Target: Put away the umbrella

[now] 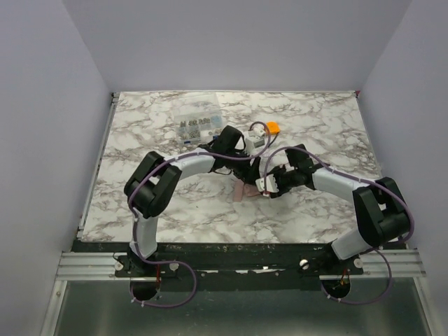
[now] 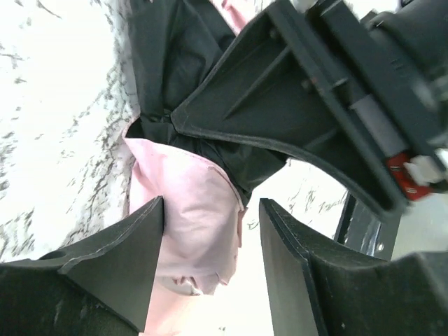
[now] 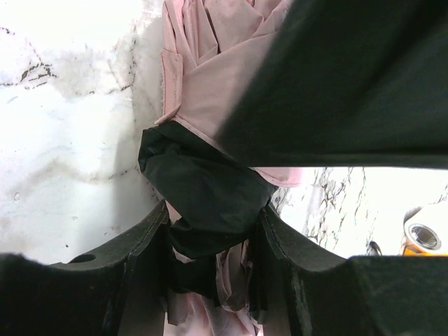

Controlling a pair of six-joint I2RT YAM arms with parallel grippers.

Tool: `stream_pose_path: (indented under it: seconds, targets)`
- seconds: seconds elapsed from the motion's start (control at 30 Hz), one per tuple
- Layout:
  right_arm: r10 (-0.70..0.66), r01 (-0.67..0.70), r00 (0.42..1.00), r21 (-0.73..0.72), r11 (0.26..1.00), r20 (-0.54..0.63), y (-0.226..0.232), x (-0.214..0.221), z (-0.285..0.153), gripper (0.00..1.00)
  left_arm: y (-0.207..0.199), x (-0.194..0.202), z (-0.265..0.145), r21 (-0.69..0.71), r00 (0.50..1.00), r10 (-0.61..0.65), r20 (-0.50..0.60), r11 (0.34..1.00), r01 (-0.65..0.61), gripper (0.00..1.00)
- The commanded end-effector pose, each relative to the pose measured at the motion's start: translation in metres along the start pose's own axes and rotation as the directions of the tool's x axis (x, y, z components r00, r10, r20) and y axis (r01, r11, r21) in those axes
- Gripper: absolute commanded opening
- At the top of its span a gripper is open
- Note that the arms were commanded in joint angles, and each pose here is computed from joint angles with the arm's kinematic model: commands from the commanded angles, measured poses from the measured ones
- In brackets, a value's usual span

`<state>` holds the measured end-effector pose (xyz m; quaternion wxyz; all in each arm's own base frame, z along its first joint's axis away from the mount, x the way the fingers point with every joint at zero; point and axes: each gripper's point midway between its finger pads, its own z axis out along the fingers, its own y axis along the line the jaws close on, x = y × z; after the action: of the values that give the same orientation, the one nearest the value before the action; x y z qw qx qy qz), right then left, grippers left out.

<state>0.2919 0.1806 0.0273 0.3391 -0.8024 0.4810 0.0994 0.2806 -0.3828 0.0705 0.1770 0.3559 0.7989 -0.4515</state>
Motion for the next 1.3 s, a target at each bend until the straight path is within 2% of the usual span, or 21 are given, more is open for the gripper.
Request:
stream_pose_path:
  seconds: [0.0,0.17,0.3,0.4,0.57,0.7,0.8,0.9,1.07,1.23,1.27]
  targets:
    - [0.128,-0.161,0.981,-0.251,0.954,-0.144,0.086,0.027,0.001,0.04,-0.018,-0.055,-0.039,-0.063,0.972,0.029,0.232,0.998,-0.014,0.57]
    - [0.152,-0.184,0.978,-0.244,0.952,-0.145,0.084,0.026,0.002,0.04,-0.021,-0.047,-0.072,-0.148,0.923,0.015,0.384,0.988,0.046,0.57]
    - [0.181,-0.22,0.97,-0.275,0.936,-0.159,0.087,0.027,0.004,0.04,-0.004,-0.01,-0.088,-0.159,0.88,-0.174,0.443,0.95,0.268,0.58]
    - [0.205,-0.249,0.964,-0.3,0.921,-0.169,0.09,0.026,0.006,0.04,0.007,0.028,-0.088,-0.121,0.821,-0.317,0.475,0.9,0.418,0.58]
    - [0.205,-0.247,0.965,-0.295,0.923,-0.166,0.092,0.025,0.008,0.04,0.027,0.078,-0.078,-0.109,0.698,-0.525,0.486,0.757,0.645,0.56]
    - [0.197,-0.238,0.967,-0.293,0.926,-0.163,0.09,0.022,0.009,0.04,0.023,0.088,-0.068,-0.01,0.635,-0.612,0.471,0.716,0.698,0.57]
    - [0.193,-0.234,0.968,-0.292,0.927,-0.162,0.09,0.021,0.009,0.04,0.029,0.093,-0.061,0.014,0.596,-0.656,0.464,0.678,0.735,0.57]
    - [0.19,-0.231,0.968,-0.291,0.928,-0.162,0.09,0.02,0.009,0.04,0.038,0.095,-0.054,0.004,0.588,-0.662,0.465,0.665,0.747,0.57]
    - [0.193,-0.235,0.967,-0.294,0.926,-0.164,0.092,0.02,0.01,0.04,0.057,0.099,-0.041,-0.062,0.624,-0.64,0.449,0.674,0.736,0.54]
    - [0.194,-0.236,0.967,-0.291,0.927,-0.167,0.093,0.02,0.01,0.04,0.055,0.098,-0.034,-0.01,0.644,-0.637,0.424,0.707,0.707,0.36]
    - [0.195,-0.238,0.966,-0.292,0.926,-0.168,0.093,0.021,0.01,0.04,0.053,0.096,-0.033,0.01,0.648,-0.633,0.423,0.719,0.695,0.29]
